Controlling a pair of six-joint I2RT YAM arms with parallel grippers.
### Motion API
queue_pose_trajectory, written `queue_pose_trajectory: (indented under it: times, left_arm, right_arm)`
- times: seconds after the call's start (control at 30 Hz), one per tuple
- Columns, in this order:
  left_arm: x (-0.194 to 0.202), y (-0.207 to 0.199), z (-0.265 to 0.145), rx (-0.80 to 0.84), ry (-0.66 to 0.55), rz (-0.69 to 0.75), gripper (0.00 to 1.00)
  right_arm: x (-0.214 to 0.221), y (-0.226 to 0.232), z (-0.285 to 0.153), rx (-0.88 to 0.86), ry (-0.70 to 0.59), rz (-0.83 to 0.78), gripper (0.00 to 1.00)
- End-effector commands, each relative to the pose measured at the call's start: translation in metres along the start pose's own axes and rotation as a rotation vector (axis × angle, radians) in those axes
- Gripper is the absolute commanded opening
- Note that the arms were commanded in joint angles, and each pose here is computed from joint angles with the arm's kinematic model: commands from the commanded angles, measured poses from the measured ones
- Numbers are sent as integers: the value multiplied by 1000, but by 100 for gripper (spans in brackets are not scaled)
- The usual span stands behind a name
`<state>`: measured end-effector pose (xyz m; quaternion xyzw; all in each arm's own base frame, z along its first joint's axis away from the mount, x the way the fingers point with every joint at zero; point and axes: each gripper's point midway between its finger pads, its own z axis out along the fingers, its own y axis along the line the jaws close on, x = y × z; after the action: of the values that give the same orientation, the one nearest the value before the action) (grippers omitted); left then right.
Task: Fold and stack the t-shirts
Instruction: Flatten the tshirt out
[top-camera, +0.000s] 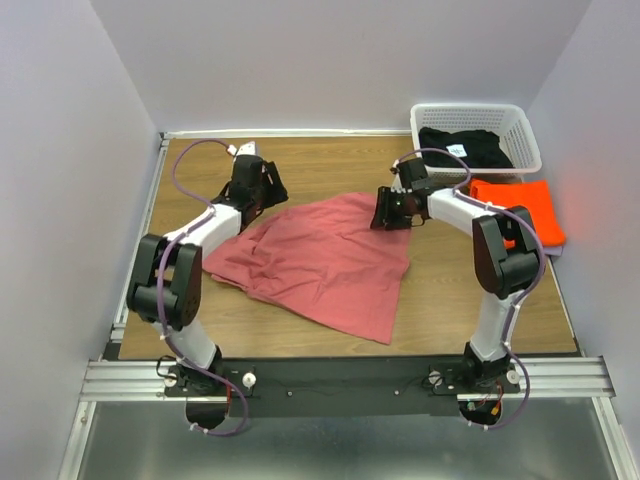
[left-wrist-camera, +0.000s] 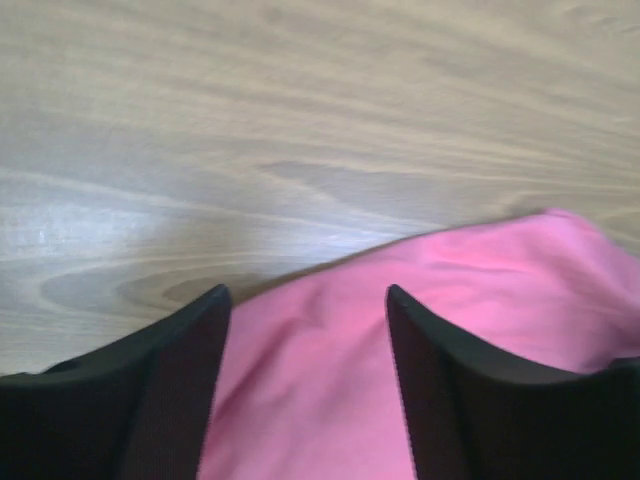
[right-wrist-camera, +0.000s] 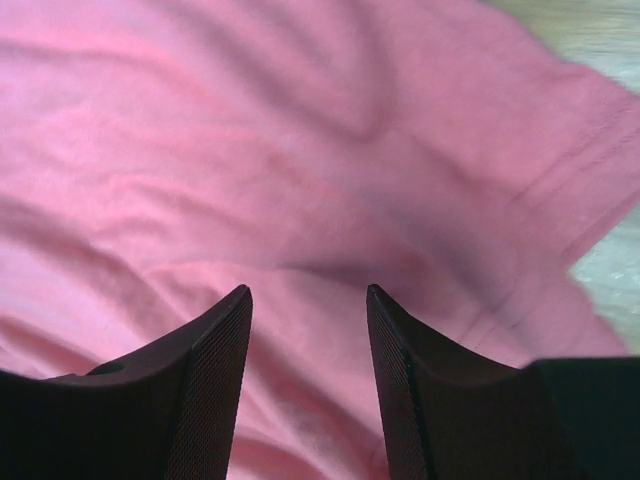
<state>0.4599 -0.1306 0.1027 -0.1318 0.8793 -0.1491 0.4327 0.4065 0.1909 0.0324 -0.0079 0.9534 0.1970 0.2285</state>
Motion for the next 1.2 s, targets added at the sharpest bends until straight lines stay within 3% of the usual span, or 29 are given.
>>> queue_pose_trajectory:
  times: [0.0, 0.17, 0.3, 0.4, 0.97, 1.1, 1.17]
  left_arm:
    - [-47, -4, -42, -25, -190, -29, 77]
    - [-16, 45, -99, -175, -198, -142, 81]
    - [17, 110, -136, -349, -192, -248, 82]
    - [30, 134, -148, -394, -216, -287, 84]
    - [54, 187, -133, -536, -241, -435, 86]
    - [53, 186, -124, -535, -219, -421, 78]
    - [46, 183, -120, -527, -211, -396, 65]
  right_arm:
    - [-2, 25, -23, -14, -44, -133, 57]
    - [18, 87, -44, -132, -55, -292, 58]
    - [46, 109, -48, -185, -15, -352, 59]
    - [62, 113, -49, -204, 14, -373, 61]
    - [114, 98, -49, -194, 114, -397, 66]
    - [120, 93, -48, -187, 129, -399, 65]
    - [122, 92, -48, -182, 132, -401, 65]
